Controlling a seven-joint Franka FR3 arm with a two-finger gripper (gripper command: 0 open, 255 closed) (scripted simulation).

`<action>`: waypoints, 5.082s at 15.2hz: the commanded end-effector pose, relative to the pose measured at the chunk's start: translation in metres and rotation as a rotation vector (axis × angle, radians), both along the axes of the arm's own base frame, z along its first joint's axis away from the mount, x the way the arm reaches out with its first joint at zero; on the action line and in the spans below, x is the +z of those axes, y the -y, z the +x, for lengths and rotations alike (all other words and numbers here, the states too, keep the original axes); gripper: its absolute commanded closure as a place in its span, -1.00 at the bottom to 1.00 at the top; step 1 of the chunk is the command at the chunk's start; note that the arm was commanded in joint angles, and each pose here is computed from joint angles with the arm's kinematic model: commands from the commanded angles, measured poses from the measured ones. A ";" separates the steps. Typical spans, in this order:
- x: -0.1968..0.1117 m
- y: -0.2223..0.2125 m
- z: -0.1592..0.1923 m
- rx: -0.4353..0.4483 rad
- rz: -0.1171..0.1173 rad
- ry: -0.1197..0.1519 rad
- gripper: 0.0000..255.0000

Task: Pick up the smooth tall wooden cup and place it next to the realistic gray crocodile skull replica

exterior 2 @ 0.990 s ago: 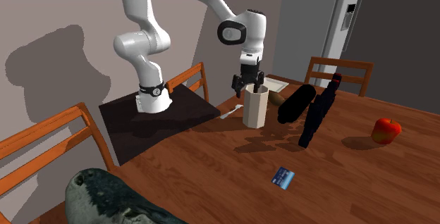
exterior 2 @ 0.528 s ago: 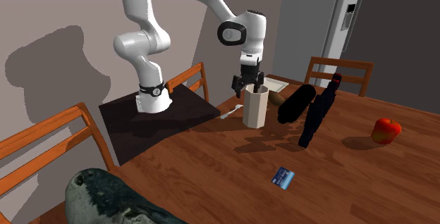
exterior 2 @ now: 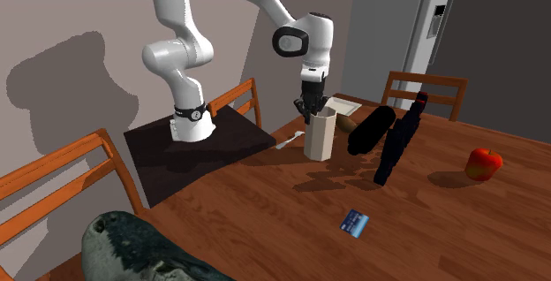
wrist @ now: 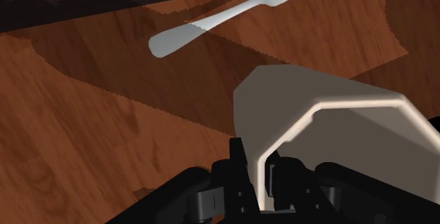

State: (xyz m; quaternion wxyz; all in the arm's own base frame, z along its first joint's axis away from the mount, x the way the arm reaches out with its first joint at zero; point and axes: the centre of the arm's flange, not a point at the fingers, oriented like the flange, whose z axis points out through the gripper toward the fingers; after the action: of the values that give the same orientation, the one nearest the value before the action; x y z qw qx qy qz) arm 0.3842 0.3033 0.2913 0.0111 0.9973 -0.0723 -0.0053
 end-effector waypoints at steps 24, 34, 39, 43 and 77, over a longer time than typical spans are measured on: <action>0.115 0.000 0.000 0.000 -0.001 -0.002 1.00; 0.168 0.000 0.000 0.000 -0.001 -0.002 1.00; 0.194 0.000 0.000 0.000 -0.001 -0.002 1.00; 0.215 0.000 0.000 0.000 -0.001 -0.002 1.00; 0.240 0.290 0.104 0.000 -0.001 -0.002 1.00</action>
State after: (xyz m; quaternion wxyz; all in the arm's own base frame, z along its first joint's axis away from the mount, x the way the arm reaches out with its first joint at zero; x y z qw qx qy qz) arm 0.4865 0.0168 0.5361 0.0120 0.9973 -0.0727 -0.0069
